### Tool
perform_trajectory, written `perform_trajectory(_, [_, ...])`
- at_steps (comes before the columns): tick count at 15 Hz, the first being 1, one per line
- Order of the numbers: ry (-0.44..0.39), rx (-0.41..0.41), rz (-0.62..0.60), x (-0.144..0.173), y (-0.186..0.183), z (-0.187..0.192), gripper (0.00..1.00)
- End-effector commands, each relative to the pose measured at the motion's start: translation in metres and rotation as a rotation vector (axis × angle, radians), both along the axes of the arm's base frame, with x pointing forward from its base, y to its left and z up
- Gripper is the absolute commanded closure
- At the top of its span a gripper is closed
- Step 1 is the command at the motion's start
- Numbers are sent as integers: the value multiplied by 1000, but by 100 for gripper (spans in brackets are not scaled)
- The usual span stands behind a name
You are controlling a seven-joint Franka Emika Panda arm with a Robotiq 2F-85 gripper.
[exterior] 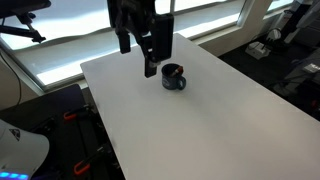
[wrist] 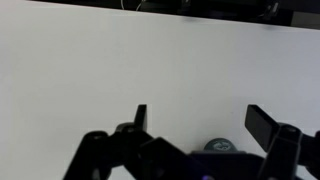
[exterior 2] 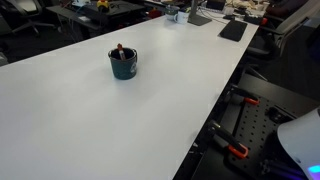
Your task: Remove the marker from the blue cup and put it on the table
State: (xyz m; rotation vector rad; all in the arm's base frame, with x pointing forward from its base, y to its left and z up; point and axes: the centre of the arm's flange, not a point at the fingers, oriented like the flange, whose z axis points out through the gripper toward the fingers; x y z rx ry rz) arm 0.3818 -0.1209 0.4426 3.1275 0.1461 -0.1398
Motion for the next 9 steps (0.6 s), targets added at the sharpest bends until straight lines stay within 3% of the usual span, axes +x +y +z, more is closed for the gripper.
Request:
perform_trajectory(1, [4, -1, 1, 2, 0, -1, 0])
perform_trajectory(5, [5, -5, 6, 7, -2, -1, 0])
perform_trajectory(9, [31, 4, 33, 43, -7, -1, 0])
